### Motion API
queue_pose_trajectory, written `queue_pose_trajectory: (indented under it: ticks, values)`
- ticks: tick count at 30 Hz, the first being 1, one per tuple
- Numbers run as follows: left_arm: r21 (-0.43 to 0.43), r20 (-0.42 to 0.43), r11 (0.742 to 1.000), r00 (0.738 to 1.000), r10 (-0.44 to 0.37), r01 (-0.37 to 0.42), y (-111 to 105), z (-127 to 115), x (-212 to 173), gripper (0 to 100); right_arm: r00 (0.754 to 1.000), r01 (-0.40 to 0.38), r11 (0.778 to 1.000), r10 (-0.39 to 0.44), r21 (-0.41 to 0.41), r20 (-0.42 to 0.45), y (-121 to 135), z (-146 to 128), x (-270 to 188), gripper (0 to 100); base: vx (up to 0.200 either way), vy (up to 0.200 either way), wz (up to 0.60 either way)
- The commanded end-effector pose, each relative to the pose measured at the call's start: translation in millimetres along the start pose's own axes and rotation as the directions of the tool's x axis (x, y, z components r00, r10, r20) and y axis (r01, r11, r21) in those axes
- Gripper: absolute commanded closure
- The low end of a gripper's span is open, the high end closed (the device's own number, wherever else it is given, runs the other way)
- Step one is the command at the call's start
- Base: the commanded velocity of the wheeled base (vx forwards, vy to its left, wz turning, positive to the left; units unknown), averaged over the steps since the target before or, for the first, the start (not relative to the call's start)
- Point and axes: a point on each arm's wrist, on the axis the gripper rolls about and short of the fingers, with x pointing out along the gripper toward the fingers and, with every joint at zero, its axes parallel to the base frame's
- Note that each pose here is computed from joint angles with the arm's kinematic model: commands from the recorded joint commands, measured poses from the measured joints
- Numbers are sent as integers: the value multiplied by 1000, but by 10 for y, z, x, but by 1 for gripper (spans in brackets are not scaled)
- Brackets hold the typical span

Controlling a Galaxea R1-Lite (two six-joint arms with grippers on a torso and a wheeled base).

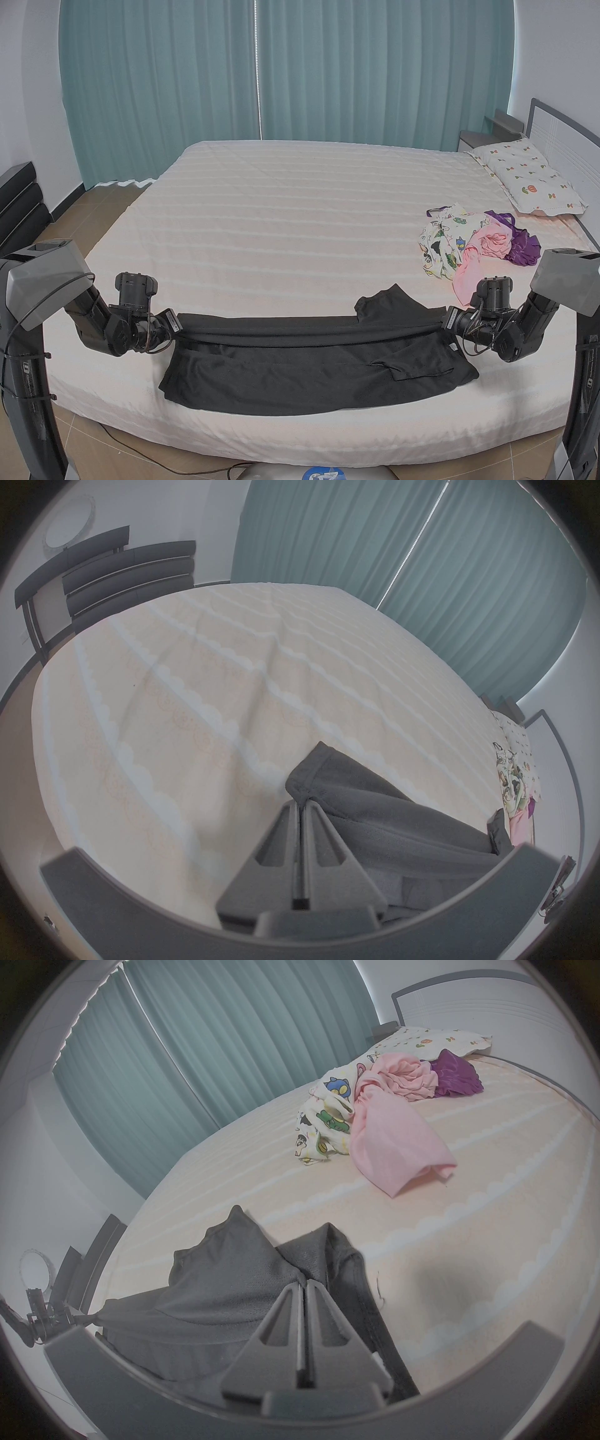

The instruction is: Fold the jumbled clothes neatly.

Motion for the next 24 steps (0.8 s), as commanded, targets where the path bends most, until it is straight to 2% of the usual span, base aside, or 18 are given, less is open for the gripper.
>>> queue_pose_trajectory:
  ticks: [1,9,10,11,12,17,21,24]
  values:
    - [4,-29,1000,999,15,-15,57,-99,-8,100,1000,8,1000,-8,-5,-21,-29,-79,-33,100,0,0,0]
    - [11,-53,1000,998,20,-20,64,-172,-9,100,1000,6,1000,-6,-8,-29,-35,-143,-45,100,0,0,0]
    - [14,-56,1000,998,18,-18,53,-185,-11,100,999,7,1000,-7,-8,-32,-38,-150,-48,0,0,0,0]
    - [17,-57,1000,998,16,-15,40,-194,-13,100,999,4,1000,-4,-8,-32,-28,-154,-48,0,0,0,0]
    - [20,-60,1000,998,15,-14,35,-206,-15,0,999,4,1000,-4,-8,-32,-28,-154,-48,0,0,0,0]
    - [18,-50,1000,999,5,-4,11,-209,-17,0,1000,-1,1000,1,2,-24,-11,-136,-94,0,0,0,0]
    - [8,-37,1000,999,-2,2,-4,-183,-43,0,999,-12,1000,11,20,45,-19,35,-222,0,0,0,0]
    - [-44,-10,999,1000,-13,13,-4,-104,-132,0,995,-36,999,33,29,99,25,230,-372,0,0,0,0]
